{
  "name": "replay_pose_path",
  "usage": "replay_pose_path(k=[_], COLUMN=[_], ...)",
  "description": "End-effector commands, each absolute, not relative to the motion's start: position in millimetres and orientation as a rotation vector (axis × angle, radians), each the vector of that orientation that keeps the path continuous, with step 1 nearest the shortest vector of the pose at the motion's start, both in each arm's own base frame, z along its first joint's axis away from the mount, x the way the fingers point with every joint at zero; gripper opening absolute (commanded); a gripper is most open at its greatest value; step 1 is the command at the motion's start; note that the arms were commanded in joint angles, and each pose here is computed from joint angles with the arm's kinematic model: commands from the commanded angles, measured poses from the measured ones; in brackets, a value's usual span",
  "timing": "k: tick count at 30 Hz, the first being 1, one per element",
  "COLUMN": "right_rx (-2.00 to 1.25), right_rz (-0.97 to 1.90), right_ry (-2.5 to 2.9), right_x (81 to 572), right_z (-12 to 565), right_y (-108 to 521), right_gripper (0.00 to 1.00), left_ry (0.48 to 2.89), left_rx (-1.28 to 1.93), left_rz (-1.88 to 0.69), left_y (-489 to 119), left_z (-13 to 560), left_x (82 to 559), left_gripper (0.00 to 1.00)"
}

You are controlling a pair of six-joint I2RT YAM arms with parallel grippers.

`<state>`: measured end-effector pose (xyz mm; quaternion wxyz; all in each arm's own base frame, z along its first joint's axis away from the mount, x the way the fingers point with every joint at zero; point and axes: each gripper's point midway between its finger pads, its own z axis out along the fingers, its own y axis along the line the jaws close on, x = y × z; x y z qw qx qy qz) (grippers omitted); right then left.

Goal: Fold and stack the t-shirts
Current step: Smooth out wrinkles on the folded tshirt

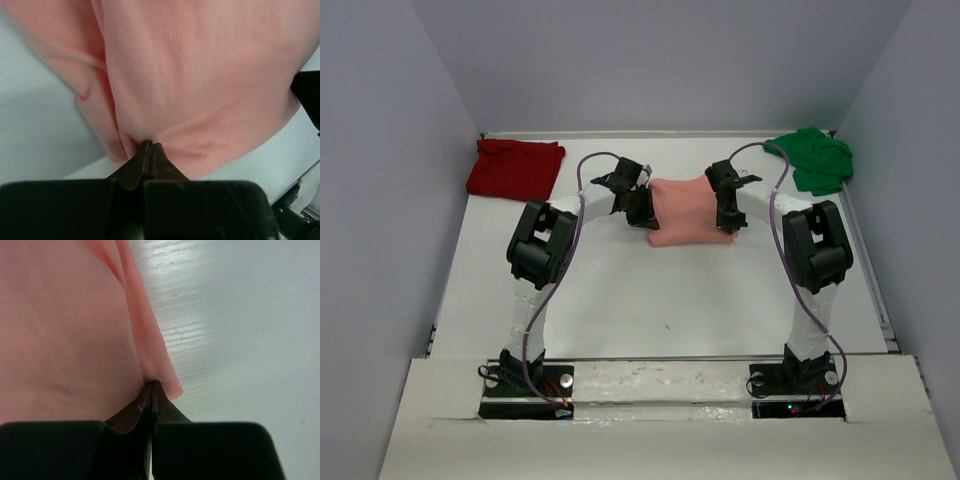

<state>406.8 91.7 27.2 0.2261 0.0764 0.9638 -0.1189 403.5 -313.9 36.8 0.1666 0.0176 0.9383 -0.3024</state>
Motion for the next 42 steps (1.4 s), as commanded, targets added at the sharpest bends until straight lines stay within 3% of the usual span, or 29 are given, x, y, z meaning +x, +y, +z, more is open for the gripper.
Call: replay_pose_path(k=[1,14,20,42], right_rx=[0.24,0.044,-0.044,-0.075], right_rz=[-0.373,-0.181,0.029,-0.035], right_ry=[2.668,2.397,2.463,2.75], right_x=[390.5,442.2,436.4,371.7], right_z=[48.2,214.2,194.7,28.7], right_y=[80.7,141.7,182.5,188.9], right_gripper=[0.0,0.0,0.0,0.0], left_ry=[2.616,2.58,2.557,2.529], left_rx=[0.068,0.074,0.084,0.1], left_rz=[-0.854,-0.823,-0.818,-0.857], left_y=[-306.7,-303.7,-305.7,-312.2], left_z=[68.4,83.5,97.2,114.5], left_x=[405.1,406.6,415.2,419.5], left_gripper=[0.0,0.0,0.0,0.0])
